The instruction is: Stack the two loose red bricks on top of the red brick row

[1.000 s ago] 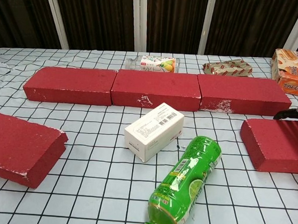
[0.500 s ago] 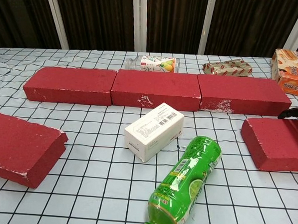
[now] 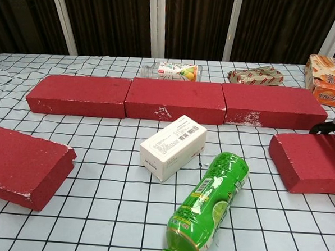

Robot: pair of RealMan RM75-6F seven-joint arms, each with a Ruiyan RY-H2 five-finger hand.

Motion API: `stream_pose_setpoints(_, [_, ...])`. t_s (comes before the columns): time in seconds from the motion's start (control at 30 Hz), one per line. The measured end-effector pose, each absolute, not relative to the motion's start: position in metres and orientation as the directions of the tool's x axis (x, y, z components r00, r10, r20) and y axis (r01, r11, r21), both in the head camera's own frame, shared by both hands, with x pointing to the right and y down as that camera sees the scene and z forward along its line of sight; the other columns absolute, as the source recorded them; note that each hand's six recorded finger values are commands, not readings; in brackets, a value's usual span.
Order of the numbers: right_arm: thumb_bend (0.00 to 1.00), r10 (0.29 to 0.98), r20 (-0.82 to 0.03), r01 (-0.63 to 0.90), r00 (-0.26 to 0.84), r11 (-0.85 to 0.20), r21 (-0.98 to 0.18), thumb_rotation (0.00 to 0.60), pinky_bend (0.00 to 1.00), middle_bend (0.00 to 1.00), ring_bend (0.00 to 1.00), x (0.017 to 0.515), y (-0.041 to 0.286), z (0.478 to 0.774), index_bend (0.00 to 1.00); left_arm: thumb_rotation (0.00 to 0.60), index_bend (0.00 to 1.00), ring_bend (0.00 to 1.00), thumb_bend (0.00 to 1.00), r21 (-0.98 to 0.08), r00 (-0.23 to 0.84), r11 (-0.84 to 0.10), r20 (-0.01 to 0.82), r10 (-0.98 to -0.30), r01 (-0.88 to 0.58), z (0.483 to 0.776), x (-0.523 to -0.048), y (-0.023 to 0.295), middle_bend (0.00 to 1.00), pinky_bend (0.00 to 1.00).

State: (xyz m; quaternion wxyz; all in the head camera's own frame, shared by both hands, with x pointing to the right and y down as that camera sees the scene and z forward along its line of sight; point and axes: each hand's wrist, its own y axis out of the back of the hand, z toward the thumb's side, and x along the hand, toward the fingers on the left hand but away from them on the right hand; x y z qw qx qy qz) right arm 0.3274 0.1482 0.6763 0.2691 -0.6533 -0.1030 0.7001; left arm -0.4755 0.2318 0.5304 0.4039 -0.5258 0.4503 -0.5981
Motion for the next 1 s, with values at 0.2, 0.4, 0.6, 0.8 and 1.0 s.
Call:
stream_pose_setpoints(0.2, [0.13, 0.526, -0.85, -0.249, 0.022, -0.821, -0.514, 0.6, 0.0, 0.2, 0.11, 0.319, 0.142, 0.673, 0.28, 0.6, 0.09, 0.0, 0.13, -0.962, -0.124, -0.274, 0.271, -0.955, 0.008, 0.531, -0.477, 0.231, 0.0, 0.1])
stream_pose_setpoints(0.4, [0.13, 0.545, -0.838, -0.24, 0.032, -0.809, -0.536, 0.6, 0.0, 0.22, 0.12, 0.313, 0.129, 0.665, 0.3, 0.6, 0.09, 0.0, 0.13, -0.962, -0.129, -0.273, 0.27, -0.954, 0.004, 0.531, -0.479, 0.23, 0.0, 0.1])
stream_pose_setpoints(0.6, [0.17, 0.591, -0.806, -0.274, 0.033, -0.77, -0.576, 0.6, 0.0, 0.24, 0.14, 0.302, 0.104, 0.645, 0.32, 0.6, 0.09, 0.0, 0.13, -0.96, -0.132, -0.278, 0.275, -0.952, 0.005, 0.532, -0.48, 0.229, 0.0, 0.1])
stream_pose_setpoints(0.8, [0.21, 0.635, -0.772, -0.32, -0.002, -0.732, -0.601, 0.6, 0.0, 0.29, 0.19, 0.284, 0.073, 0.619, 0.36, 0.6, 0.09, 0.0, 0.13, -0.959, -0.143, -0.284, 0.281, -0.949, 0.006, 0.535, -0.482, 0.227, 0.0, 0.1])
stream_pose_setpoints(1.0, [0.32, 0.654, -0.755, -0.344, -0.057, -0.723, -0.6, 0.6, 0.0, 0.29, 0.21, 0.251, 0.043, 0.597, 0.38, 0.6, 0.09, 0.0, 0.13, -0.955, -0.15, -0.297, 0.293, -0.944, 0.004, 0.539, -0.482, 0.225, 0.0, 0.1])
